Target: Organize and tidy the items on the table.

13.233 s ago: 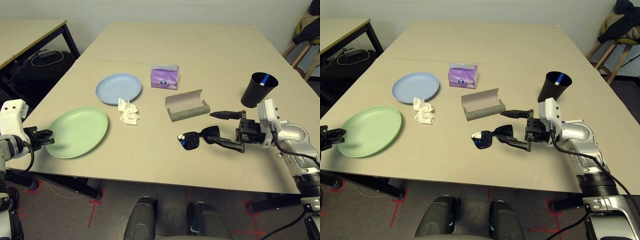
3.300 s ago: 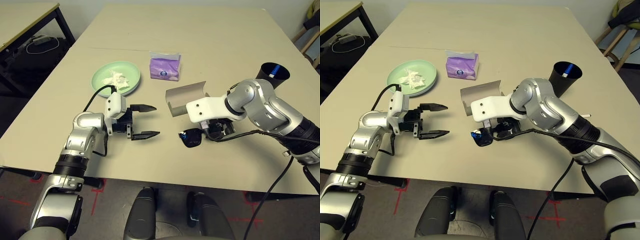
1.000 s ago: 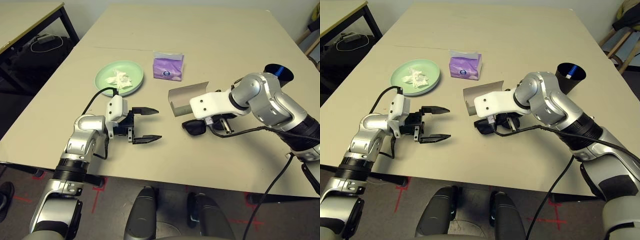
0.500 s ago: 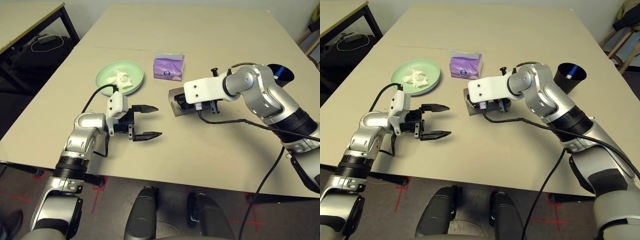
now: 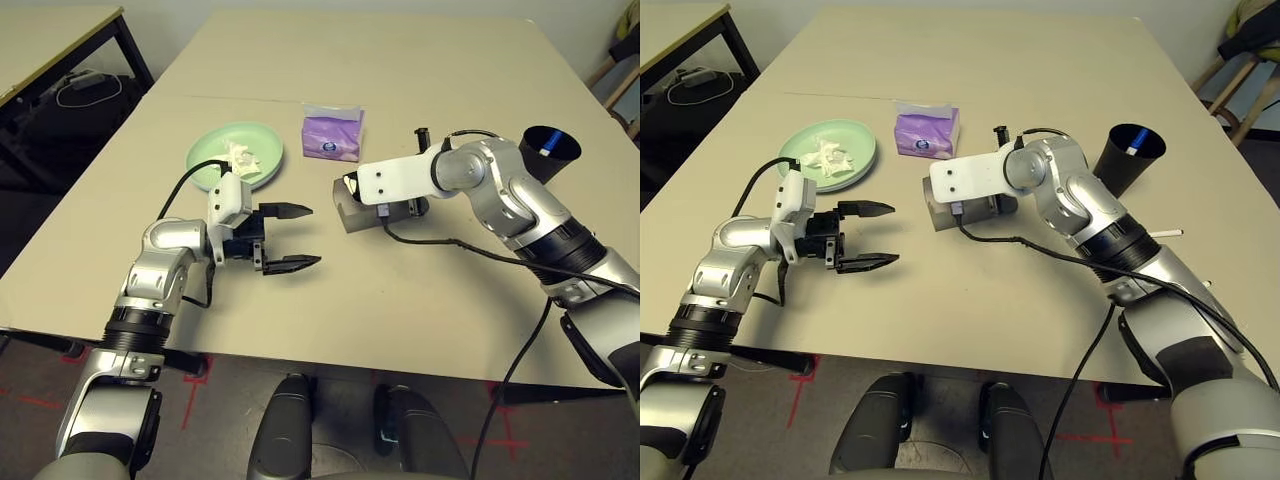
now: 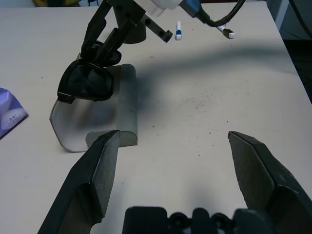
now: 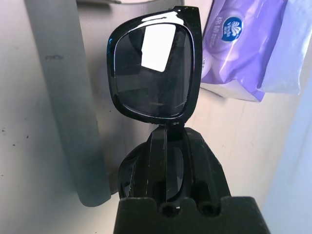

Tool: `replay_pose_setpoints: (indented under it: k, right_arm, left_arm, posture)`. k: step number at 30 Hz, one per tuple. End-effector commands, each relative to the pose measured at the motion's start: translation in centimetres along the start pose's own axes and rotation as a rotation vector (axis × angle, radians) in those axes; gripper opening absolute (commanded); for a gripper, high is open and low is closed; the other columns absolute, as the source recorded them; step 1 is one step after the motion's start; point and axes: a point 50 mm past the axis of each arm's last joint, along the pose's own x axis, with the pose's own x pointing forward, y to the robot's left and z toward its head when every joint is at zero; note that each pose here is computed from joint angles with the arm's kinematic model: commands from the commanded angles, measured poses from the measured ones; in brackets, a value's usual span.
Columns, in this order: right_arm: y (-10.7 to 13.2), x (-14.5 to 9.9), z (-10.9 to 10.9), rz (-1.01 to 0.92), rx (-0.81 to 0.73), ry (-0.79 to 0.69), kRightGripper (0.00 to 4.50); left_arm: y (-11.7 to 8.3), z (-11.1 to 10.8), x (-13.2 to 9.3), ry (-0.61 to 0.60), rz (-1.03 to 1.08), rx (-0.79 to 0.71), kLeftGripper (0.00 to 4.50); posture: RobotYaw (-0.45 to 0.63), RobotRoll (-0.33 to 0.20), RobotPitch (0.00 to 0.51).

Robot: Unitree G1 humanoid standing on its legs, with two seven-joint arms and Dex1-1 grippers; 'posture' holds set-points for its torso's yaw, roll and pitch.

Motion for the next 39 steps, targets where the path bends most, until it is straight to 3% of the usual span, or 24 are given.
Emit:
replay_pose_setpoints:
  k: [1,19,39]
  right_arm:
    - [0.3,0.4,0.0,0.000,-0.010,0.007,0.29]
    - [2.2,1.7,0.3,-0.009,-0.032,0.005,0.29]
    - [1.5,3.2,0.6,-0.053,-0.089,0.001,0.29]
  left_arm:
    - [-0.1,0.3,0.0,-0.006,-0.002,0.009,4.50]
    - [0.5,0.5,0.3,-0.043,0.111,-0.014,4.50]
    - [-0.2,0.6,0.3,-0.040,0.111,-0.021,4.50]
  posture:
    - [0.24,0.000,0.124]
    - [0.24,0.000,0.121]
    - [0.27,0.000,0.120]
